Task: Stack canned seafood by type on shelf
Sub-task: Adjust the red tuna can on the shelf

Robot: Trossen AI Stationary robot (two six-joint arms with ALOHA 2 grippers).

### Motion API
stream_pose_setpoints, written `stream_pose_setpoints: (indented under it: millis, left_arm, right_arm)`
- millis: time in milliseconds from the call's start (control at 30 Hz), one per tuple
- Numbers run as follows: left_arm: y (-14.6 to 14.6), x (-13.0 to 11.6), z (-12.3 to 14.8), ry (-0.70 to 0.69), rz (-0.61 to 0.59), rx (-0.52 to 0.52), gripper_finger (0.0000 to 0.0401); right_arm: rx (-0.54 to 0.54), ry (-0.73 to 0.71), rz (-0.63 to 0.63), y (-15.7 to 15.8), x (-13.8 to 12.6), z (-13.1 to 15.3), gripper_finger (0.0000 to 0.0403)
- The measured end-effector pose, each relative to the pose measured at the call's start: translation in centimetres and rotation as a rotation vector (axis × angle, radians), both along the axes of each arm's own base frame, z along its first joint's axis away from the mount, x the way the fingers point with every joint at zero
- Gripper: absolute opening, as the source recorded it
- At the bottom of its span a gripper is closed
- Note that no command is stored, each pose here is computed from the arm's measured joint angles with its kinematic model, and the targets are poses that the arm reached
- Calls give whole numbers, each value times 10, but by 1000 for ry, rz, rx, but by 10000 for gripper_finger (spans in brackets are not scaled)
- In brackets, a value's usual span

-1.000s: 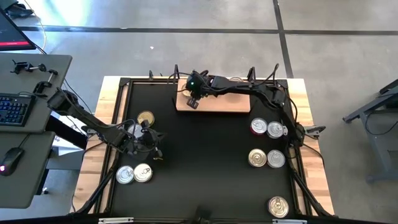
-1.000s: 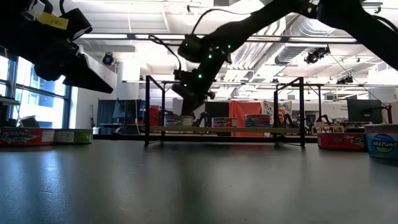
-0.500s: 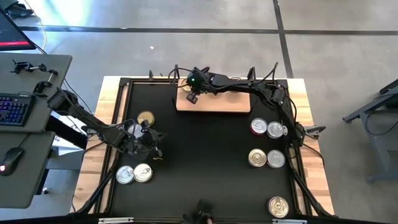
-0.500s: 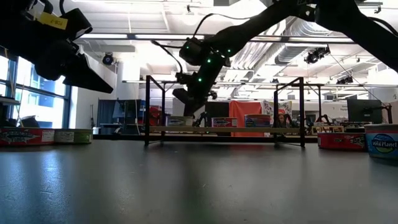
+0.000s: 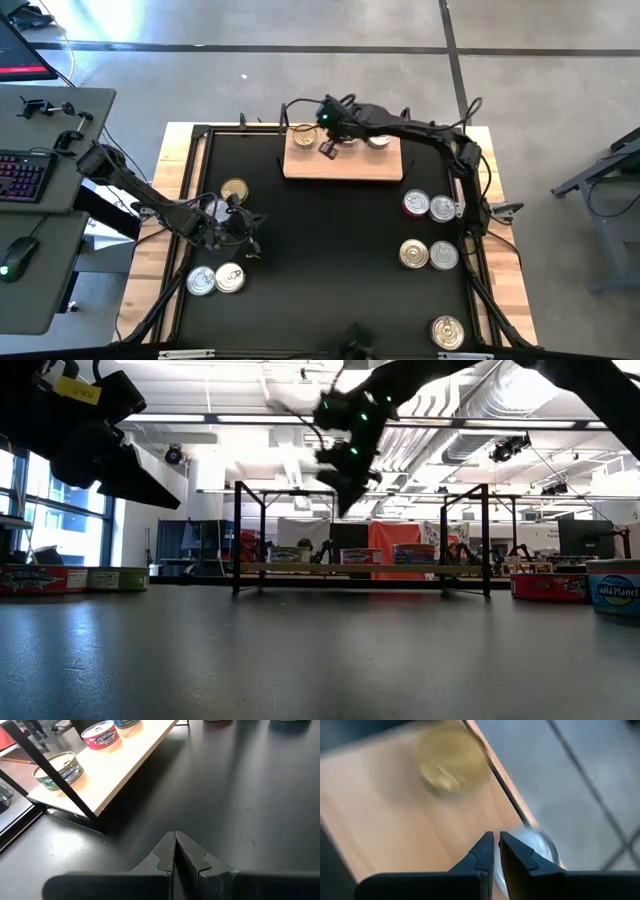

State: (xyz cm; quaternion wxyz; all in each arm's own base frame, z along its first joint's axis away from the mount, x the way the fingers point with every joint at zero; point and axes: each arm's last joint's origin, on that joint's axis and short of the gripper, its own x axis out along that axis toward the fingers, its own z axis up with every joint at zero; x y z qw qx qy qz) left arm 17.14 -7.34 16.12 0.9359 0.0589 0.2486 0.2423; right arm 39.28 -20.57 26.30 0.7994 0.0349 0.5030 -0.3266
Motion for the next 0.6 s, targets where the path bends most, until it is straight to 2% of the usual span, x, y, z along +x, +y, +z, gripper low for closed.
stream_pose_setpoints:
  millis: [167,367,600]
  left_arm:
    - [-2,-1,0,-5,-8,-7,1]
    - [-2,0,1,-11,-9,-11,1]
    - [-3,1,2,-32,-9,-22,1]
  right_arm:
    - [97,66,-190,-29,-31,-35,23]
    - [69,-49,-207,-41,-37,-70,23]
    - [100,-52,-173,-34,-37,-72,23]
